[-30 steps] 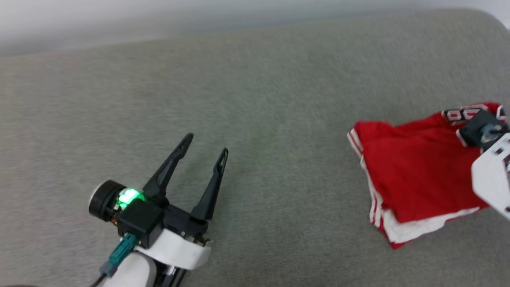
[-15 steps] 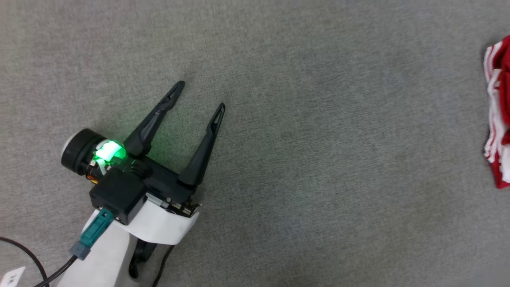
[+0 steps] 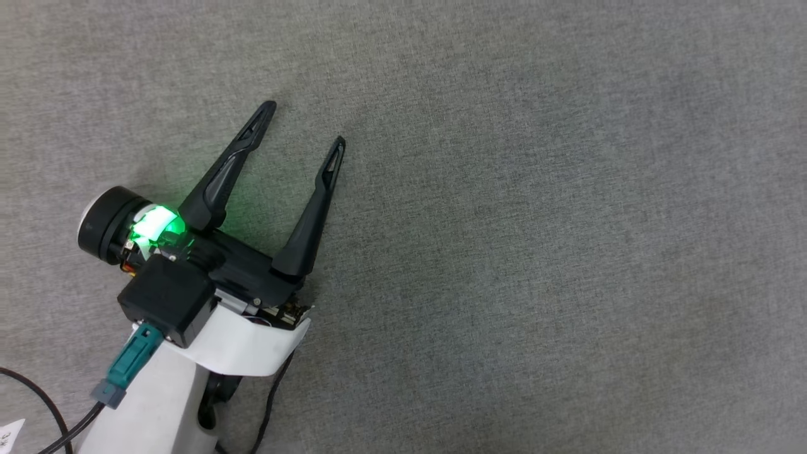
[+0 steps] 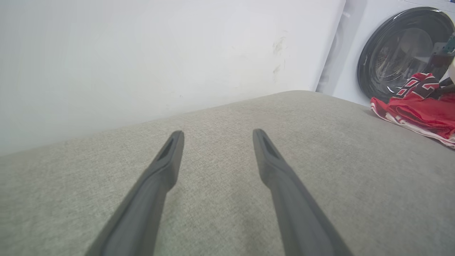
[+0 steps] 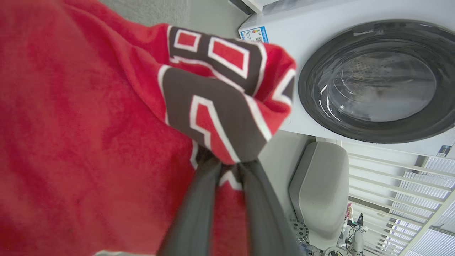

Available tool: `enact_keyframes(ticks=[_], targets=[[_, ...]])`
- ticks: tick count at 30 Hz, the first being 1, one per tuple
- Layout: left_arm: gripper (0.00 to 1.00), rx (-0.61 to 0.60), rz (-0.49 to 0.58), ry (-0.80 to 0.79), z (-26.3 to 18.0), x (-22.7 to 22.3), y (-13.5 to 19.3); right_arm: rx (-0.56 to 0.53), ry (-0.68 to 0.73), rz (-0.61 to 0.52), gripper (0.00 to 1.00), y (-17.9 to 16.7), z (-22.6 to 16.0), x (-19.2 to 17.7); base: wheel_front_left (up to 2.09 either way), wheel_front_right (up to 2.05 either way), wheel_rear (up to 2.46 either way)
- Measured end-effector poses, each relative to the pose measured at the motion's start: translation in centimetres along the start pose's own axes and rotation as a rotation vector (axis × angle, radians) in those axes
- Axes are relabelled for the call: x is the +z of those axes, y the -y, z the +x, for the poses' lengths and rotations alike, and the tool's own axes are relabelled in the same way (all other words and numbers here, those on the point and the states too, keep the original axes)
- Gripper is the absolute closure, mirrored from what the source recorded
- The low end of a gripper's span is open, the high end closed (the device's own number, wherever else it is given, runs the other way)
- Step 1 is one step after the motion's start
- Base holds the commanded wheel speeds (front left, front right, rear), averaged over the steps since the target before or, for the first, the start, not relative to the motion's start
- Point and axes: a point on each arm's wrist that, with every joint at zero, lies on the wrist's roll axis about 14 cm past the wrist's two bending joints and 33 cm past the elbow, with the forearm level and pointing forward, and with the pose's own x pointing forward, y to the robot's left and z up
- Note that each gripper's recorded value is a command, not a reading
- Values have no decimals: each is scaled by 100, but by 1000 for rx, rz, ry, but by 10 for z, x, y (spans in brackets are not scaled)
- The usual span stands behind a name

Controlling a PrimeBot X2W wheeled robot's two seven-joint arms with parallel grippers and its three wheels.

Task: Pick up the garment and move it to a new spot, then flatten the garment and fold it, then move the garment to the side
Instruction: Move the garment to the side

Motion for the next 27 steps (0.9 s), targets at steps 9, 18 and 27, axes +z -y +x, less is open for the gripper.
enact_keyframes(ticks=[9,18,27], targets=[[0,59,9,46,-8,38,4,-70,192,99,0,34,-32,38,0,0,0],[0,215,28,70,-53,81,-5,-61,643,284,0,40,-116,119,0,0,0],[0,368,64,73,-114,109,-9,94,993,618,0,-2,-214,146,0,0,0]])
